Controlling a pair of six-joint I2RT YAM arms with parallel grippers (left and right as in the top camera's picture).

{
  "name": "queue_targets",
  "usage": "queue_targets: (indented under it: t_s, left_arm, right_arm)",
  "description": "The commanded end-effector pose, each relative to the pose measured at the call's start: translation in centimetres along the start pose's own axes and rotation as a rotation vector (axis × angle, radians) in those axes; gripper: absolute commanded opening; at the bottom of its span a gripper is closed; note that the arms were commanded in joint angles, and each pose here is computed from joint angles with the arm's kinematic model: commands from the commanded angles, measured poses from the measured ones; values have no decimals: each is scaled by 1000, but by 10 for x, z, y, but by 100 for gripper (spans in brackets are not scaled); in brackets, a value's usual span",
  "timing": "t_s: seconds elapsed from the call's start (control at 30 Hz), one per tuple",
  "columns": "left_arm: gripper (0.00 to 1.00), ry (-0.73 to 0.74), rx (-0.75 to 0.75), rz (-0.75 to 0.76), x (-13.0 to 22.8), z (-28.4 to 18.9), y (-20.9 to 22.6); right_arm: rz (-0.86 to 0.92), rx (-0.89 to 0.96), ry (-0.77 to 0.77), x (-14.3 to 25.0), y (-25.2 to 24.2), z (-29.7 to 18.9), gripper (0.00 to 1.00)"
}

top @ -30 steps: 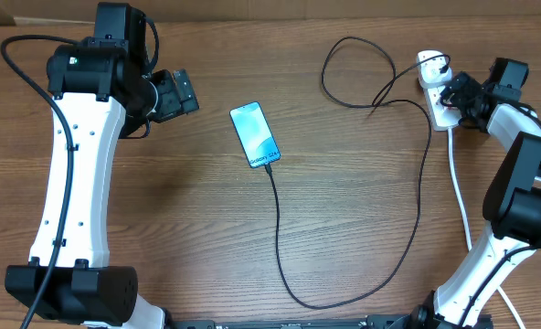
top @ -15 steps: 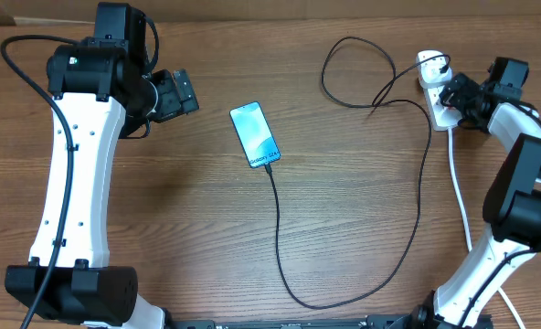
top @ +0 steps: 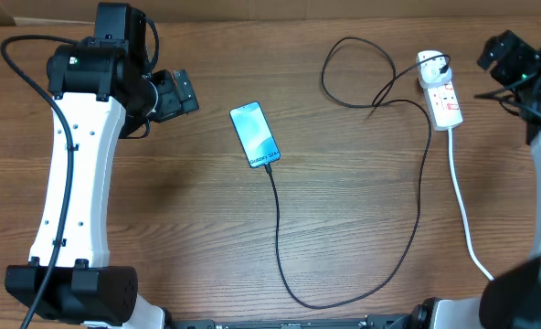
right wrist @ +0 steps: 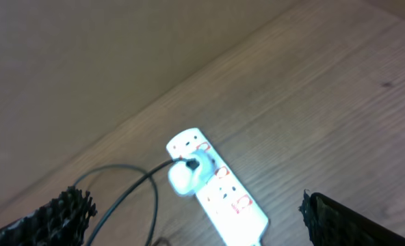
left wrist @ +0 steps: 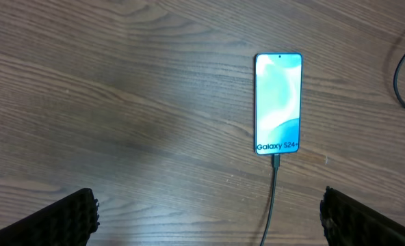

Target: Plug charger to phone and switch on socket

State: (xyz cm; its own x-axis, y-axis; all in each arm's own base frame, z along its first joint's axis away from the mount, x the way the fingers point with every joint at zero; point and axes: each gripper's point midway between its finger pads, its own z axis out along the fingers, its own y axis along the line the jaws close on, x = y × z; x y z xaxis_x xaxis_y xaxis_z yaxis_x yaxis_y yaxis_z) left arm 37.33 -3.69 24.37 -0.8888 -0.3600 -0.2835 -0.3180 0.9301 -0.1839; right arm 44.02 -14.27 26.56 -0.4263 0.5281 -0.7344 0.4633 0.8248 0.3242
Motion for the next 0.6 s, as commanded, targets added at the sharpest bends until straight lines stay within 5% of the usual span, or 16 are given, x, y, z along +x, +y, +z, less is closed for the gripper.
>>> queue_targets:
  t_s: [0.0,0.57]
  left_arm:
    - [100,0,-14,-5,-1,2,4]
    - [100,0,-14,-5,-1,2,4]
  right_arm:
    - [63,0,-6,-1,4,-44,100]
    - [186,34,152,73,-1,-176,100]
